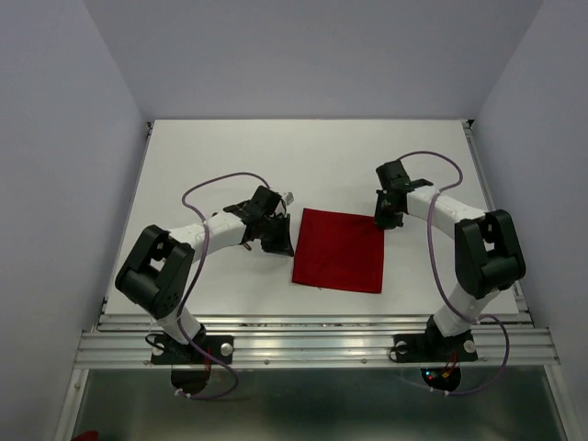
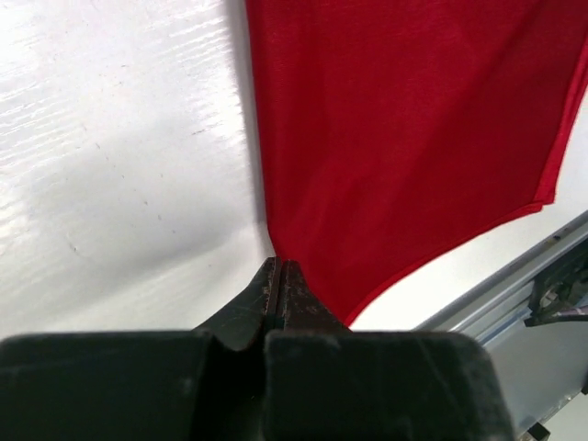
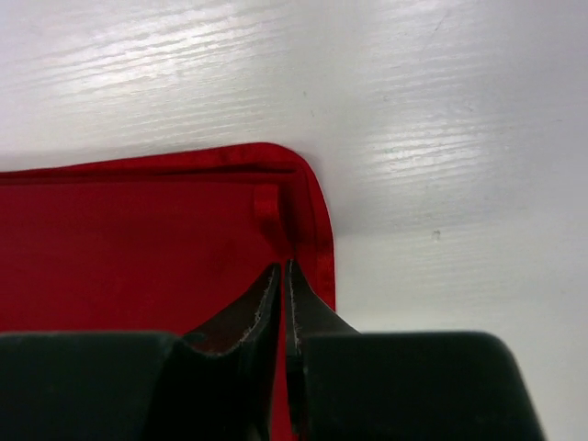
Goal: Fold the napkin into a case and place the utensils inside
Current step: Move the lower triangle-folded napkin to the center of the board.
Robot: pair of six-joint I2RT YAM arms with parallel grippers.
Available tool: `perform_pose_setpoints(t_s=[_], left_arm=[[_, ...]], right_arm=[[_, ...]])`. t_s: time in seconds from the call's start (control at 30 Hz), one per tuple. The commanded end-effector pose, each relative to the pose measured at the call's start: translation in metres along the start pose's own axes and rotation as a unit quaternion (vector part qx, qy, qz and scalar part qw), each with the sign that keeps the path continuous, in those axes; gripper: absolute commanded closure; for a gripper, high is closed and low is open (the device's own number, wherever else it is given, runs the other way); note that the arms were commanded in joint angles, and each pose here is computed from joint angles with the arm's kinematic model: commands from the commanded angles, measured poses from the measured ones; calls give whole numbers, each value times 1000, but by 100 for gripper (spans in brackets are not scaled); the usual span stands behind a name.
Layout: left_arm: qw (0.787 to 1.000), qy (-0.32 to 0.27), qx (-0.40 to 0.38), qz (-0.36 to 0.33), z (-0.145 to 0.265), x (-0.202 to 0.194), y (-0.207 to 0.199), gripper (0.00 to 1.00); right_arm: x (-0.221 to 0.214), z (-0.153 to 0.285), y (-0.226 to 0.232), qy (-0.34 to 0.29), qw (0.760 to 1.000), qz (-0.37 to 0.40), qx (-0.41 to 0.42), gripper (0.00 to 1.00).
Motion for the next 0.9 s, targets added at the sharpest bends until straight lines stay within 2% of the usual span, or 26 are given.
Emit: perform_pose_setpoints(t_s=[0.0, 0.07, 0.13, 0.2, 0.4, 0.63, 0.87], left_arm=[[998, -55, -8, -35, 32, 35, -26, 100], [997, -61, -1, -40, 34, 45, -30, 100], [996, -71, 3, -48, 31, 66, -37, 100], [994, -90, 6, -58, 30, 90, -46, 100], [995, -84, 21, -50, -10, 128, -45, 100], [996, -68, 48, -36, -50, 138, -24, 100], [998, -38, 45, -31, -54, 109, -14, 100]], right_arm=[[24, 46, -4, -66, 998, 8, 12, 87], [22, 51, -4, -60, 998, 11, 16, 80], [22, 50, -4, -61, 998, 3, 16, 80], [23, 46, -2, -65, 998, -9, 18, 82], [41, 23, 10, -59, 998, 10, 12, 86], [50, -6, 10, -47, 998, 30, -22, 90], [37, -31, 10, -24, 999, 40, -23, 93]])
Point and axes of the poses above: each gripper's point midway between its finger pads, its own z axis back along the fingers, its own y axis along the line the jaws close on, x = y × z, the point moved 3 cm from there along z, back along the fingers, and after that the axes turned 1 degree about -z, right-handed, at the moved point
